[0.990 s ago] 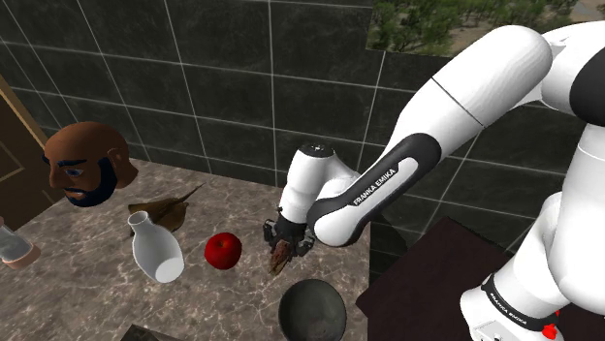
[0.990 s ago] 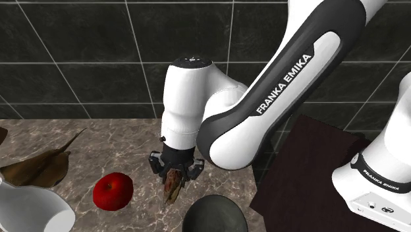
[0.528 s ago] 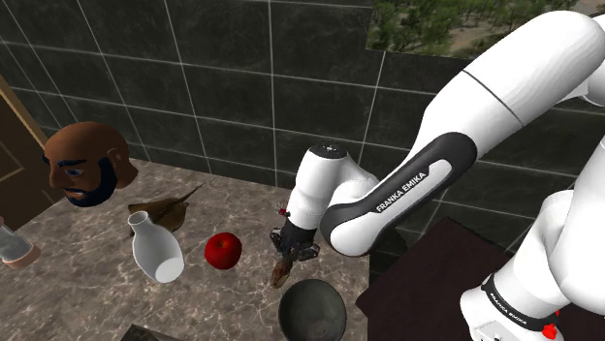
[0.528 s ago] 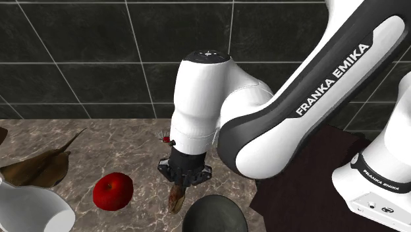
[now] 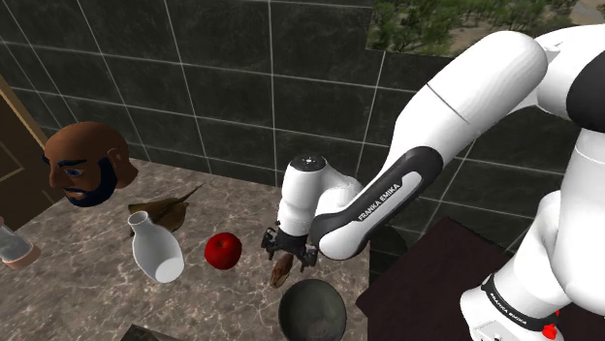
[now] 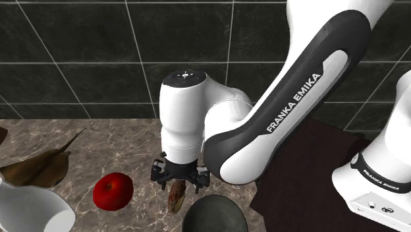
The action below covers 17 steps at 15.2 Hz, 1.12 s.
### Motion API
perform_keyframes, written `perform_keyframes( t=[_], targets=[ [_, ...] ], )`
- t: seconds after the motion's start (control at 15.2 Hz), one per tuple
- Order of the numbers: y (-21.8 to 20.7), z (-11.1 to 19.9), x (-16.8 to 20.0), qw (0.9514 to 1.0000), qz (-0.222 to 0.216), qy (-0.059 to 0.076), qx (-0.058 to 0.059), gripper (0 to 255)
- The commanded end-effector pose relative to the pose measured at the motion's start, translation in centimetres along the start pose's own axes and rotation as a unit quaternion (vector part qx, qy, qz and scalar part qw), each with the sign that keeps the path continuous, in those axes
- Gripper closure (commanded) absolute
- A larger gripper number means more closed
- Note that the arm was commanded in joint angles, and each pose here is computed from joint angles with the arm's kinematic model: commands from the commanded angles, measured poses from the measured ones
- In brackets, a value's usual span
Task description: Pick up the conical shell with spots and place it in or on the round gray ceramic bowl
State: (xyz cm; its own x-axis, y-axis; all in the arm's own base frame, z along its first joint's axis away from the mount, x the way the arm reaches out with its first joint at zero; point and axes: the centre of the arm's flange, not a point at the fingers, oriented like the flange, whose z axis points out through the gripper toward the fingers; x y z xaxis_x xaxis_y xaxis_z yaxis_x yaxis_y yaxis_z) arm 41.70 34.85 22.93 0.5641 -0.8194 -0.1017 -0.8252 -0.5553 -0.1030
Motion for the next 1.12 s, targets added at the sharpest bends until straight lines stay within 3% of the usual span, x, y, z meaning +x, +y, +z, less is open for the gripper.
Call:
perform_keyframes(
  t=[0.0,0.2,0.66,1.06],
  targets=[
    [-1.4,2.4,0.9,0.9997,-0.004,0.015,-0.02,0],
    [-3.2,5.7,2.3,0.9981,-0.008,0.036,-0.05,0],
    [-2.8,9.3,2.5,0.9981,-0.008,0.036,-0.05,0],
    [-2.8,9.6,2.6,0.9981,-0.008,0.036,-0.05,0]
  ],
)
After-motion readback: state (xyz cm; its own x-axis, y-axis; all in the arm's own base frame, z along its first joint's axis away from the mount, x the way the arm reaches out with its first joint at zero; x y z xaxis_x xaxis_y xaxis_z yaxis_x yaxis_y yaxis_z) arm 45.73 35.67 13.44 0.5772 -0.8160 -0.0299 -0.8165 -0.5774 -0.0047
